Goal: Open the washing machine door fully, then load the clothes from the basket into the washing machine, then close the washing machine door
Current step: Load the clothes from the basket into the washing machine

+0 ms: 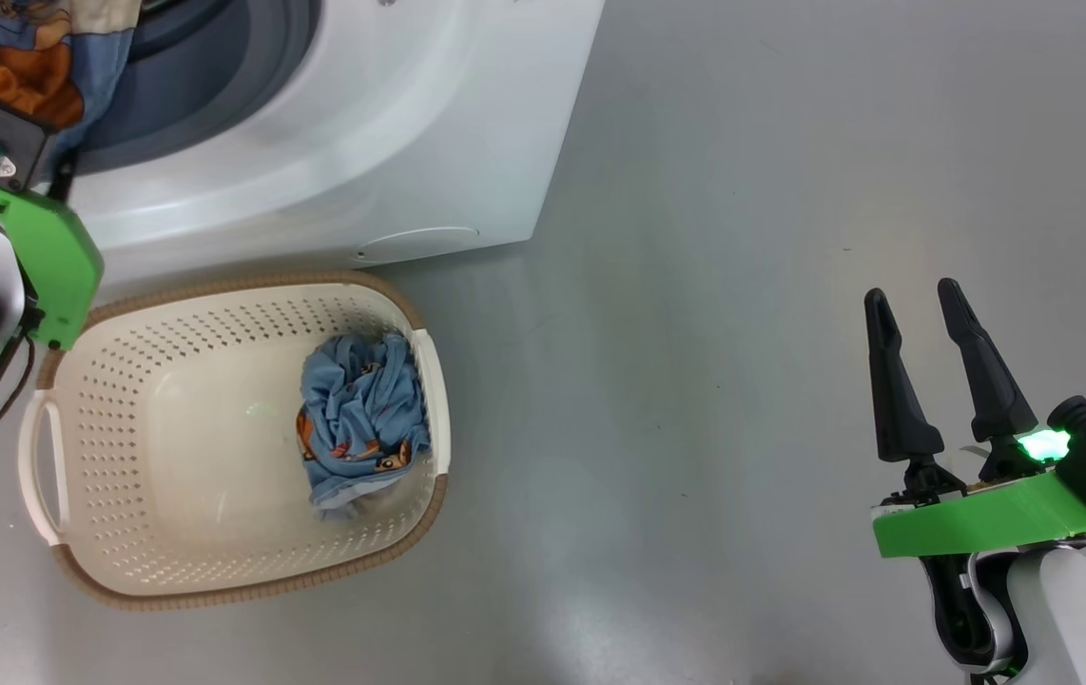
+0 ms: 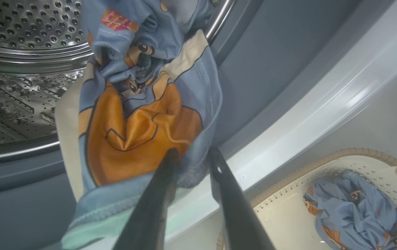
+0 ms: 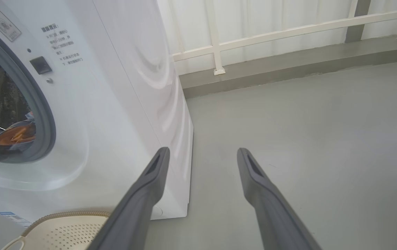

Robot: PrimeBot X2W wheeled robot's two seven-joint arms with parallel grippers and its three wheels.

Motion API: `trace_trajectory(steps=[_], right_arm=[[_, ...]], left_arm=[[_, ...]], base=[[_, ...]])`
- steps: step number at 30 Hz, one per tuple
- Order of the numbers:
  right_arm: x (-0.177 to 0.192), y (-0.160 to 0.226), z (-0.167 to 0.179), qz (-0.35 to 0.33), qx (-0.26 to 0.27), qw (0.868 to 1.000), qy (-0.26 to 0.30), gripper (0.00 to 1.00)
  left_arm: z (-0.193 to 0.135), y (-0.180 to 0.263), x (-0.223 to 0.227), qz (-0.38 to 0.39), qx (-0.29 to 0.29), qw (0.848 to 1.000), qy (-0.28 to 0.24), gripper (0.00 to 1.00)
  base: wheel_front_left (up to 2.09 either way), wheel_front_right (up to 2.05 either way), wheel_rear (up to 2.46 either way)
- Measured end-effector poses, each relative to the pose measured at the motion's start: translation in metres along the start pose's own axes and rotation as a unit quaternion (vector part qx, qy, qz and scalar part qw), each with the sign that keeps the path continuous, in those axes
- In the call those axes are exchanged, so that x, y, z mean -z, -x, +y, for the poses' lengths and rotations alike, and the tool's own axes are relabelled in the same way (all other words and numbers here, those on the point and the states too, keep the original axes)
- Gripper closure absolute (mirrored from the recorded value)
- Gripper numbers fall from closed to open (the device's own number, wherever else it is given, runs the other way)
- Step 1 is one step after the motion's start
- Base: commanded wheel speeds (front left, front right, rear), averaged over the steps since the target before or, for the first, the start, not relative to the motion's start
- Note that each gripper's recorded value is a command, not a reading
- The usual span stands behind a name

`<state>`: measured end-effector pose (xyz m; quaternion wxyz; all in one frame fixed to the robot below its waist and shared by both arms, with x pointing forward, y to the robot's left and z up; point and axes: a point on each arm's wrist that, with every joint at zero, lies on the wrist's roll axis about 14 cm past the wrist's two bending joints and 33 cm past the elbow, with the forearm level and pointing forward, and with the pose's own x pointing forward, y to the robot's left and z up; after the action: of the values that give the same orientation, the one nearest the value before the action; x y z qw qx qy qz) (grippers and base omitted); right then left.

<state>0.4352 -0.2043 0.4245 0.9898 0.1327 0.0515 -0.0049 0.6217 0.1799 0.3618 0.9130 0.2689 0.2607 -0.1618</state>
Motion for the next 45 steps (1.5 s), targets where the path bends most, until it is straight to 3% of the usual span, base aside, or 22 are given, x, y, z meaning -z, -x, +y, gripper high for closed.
trace_trajectory(steps=[2,9,13,19,27,37,41,45], right_arm=[[-0.001,0.0,0.0,-0.001,0.0,1.0,0.0,0.0],[-0.001,0.0,0.001,-0.002,0.0,1.0,0.0,0.0],[-0.001,0.0,0.002,-0.002,-0.002,1.0,-0.003,0.0],[0.004,0.001,0.005,0.003,0.0,1.0,-0.009,0.0],[0.011,0.005,-0.004,0.013,0.02,1.0,-0.012,0.0],[0.02,0.01,-0.017,0.024,0.046,0.999,-0.013,0.0],[0.021,0.004,-0.02,0.024,0.049,0.998,-0.011,0.0],[0.025,0.004,-0.021,0.028,0.053,0.998,-0.011,0.0]], left_arm=[[0.0,0.0,-0.002,-0.004,0.0,1.0,-0.001,1.0],[0.006,0.001,-0.006,-0.019,-0.01,1.0,0.003,1.0],[0.011,-0.001,-0.026,-0.053,-0.023,0.996,0.068,1.0],[0.022,-0.007,-0.044,-0.079,-0.041,0.988,0.125,1.0],[0.026,-0.026,-0.062,-0.111,-0.054,0.966,0.228,1.0],[0.048,-0.046,-0.081,-0.175,-0.09,0.913,0.358,1.0],[0.064,-0.05,-0.095,-0.214,-0.103,0.893,0.382,1.0],[0.053,-0.059,-0.087,-0.202,-0.096,0.909,0.352,1.0]], base=[[0.0,0.0,0.0],[0.0,0.0,0.0],[0.0,0.0,0.0],[0.0,0.0,0.0],[0.0,0.0,0.0],[0.0,0.0,0.0],[0.0,0.0,0.0],[0.0,0.0,0.0]])
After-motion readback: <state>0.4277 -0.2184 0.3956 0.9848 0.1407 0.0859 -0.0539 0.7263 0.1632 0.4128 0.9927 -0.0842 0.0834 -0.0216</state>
